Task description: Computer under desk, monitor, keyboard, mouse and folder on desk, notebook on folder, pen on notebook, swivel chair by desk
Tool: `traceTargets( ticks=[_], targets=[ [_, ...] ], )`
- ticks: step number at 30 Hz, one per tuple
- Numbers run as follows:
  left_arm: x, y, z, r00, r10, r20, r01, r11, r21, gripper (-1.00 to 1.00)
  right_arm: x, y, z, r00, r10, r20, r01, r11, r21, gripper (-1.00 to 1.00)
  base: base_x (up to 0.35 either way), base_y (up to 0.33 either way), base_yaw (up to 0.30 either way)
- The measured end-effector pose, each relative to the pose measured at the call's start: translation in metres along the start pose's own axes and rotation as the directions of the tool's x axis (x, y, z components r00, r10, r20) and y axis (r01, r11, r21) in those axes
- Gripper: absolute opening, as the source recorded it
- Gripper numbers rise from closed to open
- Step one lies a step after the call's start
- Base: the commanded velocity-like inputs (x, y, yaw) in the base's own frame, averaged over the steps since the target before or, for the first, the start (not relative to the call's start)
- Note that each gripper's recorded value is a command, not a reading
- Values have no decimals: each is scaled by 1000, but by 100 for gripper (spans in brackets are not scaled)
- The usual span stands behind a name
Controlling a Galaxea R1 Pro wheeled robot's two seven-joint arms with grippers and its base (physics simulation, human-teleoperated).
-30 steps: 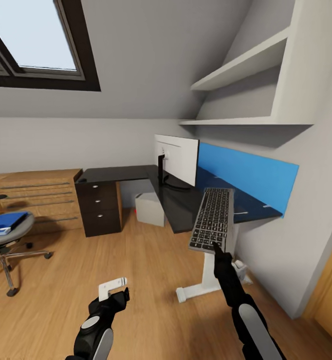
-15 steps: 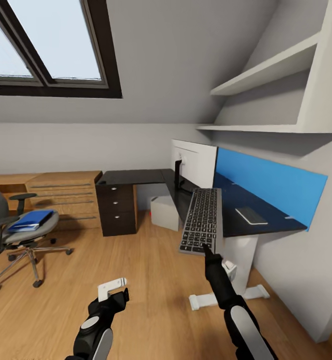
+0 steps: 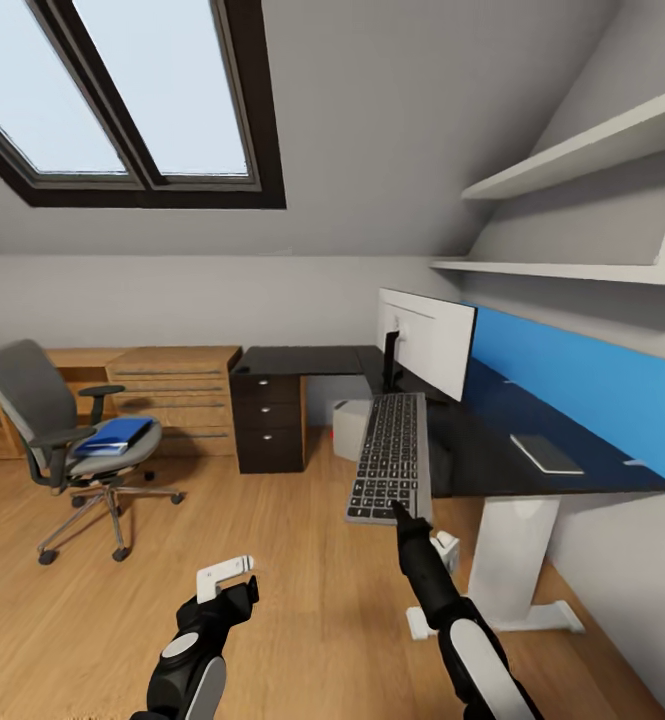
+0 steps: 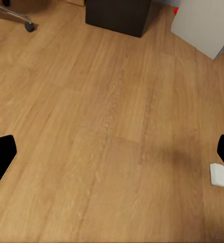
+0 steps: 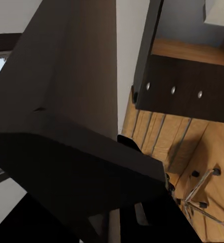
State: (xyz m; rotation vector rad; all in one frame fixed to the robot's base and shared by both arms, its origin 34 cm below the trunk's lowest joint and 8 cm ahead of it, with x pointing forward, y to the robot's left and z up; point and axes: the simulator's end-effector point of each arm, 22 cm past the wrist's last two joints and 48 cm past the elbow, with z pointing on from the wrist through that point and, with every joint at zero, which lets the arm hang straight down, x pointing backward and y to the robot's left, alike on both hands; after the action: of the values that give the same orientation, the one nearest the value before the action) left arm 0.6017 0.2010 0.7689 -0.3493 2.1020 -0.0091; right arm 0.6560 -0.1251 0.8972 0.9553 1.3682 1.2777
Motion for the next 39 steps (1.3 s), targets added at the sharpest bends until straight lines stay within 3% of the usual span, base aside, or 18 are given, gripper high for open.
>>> traceTargets(
  ticks=[7, 23, 39],
  targets=[
    [-13, -4, -7, 1000, -1, 5, 1, 1000, 6, 100, 1, 13, 1, 1000, -4, -7, 4, 1000, 4, -100, 70, 0, 243],
    [-41, -9, -23, 1000, -4, 14, 4, 1000, 10, 100, -7, 45, 3, 1000, -9, -1, 9, 1000, -5, -100, 316, 0, 234],
    [-63, -13, -37, 1000, 0, 14, 0, 1000, 11, 100, -36, 67, 4, 999, -15, 44, 15, 1000, 1, -100, 330, 0, 19]
  ],
)
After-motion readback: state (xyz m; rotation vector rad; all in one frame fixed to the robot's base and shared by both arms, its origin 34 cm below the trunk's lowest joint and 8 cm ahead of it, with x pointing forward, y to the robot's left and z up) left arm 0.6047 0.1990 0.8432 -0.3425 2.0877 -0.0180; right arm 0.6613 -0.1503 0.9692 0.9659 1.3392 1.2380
